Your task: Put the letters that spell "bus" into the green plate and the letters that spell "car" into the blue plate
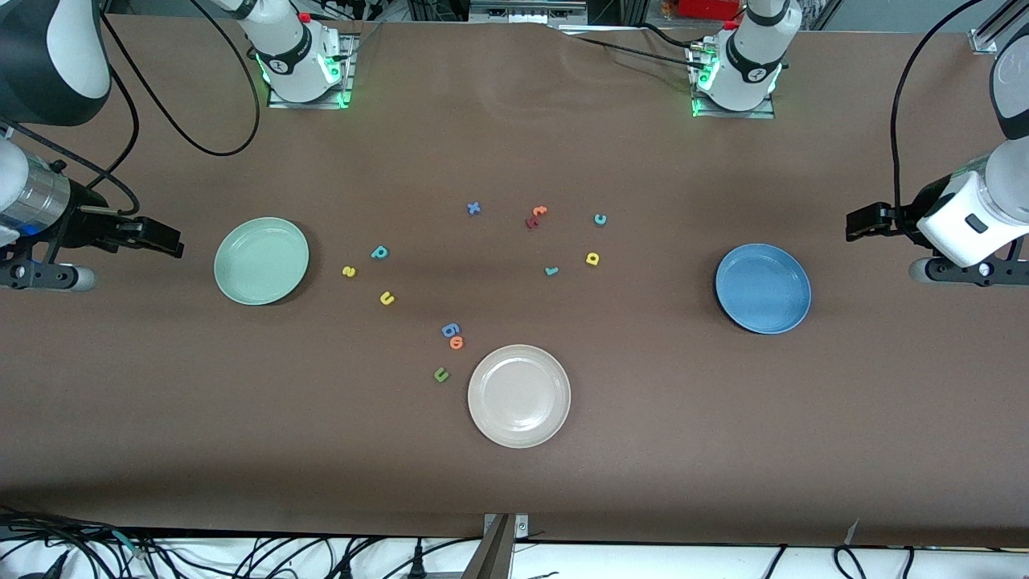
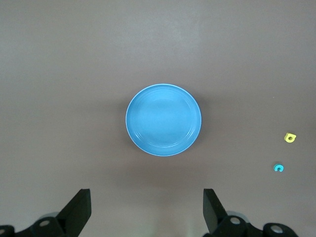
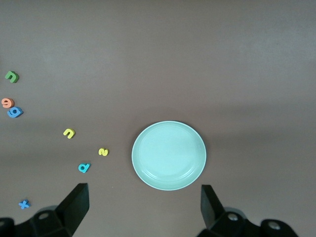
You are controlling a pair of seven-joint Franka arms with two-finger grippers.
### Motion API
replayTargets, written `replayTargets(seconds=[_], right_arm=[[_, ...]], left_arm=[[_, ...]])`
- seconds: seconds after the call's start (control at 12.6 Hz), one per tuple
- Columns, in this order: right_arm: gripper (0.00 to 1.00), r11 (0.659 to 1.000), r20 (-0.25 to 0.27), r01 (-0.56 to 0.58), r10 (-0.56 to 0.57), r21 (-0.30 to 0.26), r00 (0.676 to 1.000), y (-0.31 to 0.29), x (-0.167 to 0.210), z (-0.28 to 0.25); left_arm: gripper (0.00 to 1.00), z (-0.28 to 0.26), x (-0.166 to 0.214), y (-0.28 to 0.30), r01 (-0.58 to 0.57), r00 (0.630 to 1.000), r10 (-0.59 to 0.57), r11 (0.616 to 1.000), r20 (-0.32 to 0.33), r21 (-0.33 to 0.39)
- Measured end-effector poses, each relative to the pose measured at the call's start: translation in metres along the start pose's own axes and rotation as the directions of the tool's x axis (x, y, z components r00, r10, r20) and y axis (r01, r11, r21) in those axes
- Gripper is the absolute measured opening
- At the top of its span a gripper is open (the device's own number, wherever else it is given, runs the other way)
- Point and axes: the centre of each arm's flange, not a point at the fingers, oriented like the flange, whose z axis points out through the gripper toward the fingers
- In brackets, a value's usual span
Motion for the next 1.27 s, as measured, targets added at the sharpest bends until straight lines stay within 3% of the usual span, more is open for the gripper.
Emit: replayTargets(seconds=[1.27], right_arm=[[1.00, 1.000, 0.000, 0.000, 0.000, 0.000, 1.000, 0.0000, 0.0000, 0.0000]], left_arm=[[1.00, 0.0018, 0.0019, 0.0073, -0.012, 1.000, 0.012, 1.000, 0.000, 0.002]])
